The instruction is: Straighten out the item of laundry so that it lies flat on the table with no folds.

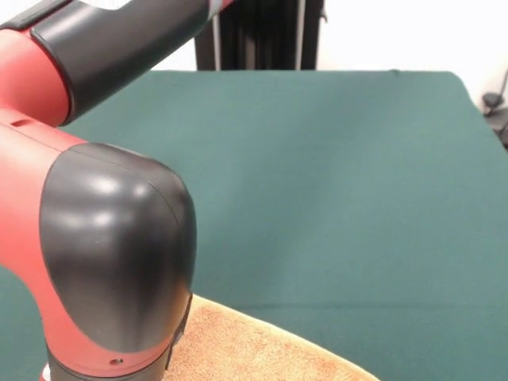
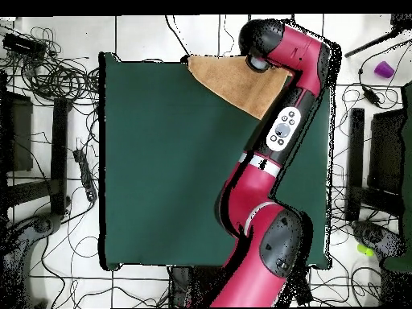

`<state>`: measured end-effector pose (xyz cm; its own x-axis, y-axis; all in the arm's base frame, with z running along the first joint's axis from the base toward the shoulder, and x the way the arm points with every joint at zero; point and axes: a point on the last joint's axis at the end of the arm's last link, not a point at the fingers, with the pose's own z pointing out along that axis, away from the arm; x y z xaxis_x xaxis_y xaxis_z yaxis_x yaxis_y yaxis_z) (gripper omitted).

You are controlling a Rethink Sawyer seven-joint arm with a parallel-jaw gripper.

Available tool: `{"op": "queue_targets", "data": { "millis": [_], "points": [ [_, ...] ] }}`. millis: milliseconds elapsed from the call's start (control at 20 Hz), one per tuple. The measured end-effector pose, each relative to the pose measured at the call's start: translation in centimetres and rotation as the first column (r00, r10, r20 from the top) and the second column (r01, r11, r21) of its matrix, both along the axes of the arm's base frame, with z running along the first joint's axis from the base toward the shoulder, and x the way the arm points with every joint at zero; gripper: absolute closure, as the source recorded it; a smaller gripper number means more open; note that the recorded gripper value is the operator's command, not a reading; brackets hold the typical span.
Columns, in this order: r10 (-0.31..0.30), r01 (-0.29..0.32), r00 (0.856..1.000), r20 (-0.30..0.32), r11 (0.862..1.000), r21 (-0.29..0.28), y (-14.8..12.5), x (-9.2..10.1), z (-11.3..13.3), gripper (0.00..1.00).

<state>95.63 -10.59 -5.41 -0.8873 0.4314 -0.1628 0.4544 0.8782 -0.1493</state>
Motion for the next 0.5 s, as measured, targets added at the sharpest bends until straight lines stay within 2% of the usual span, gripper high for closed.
{"op": "queue_targets", "data": {
  "millis": [250, 400, 450, 500],
  "points": [
    [0.008, -0.009, 1.0, 0.02, 0.999, 0.032, 1.0, 0.4, 0.6, 0.0],
    [0.04, -0.043, 0.998, 0.05, 0.997, 0.069, 2.4, 0.8, 1.5, 0.0],
    [0.059, -0.064, 0.996, 0.062, 0.995, 0.081, 3.0, 0.9, 1.9, 0.0],
    [0.108, -0.116, 0.99, 0.086, 0.989, 0.096, 4.2, 0.9, 3.0, 0.0]
  ]
}}
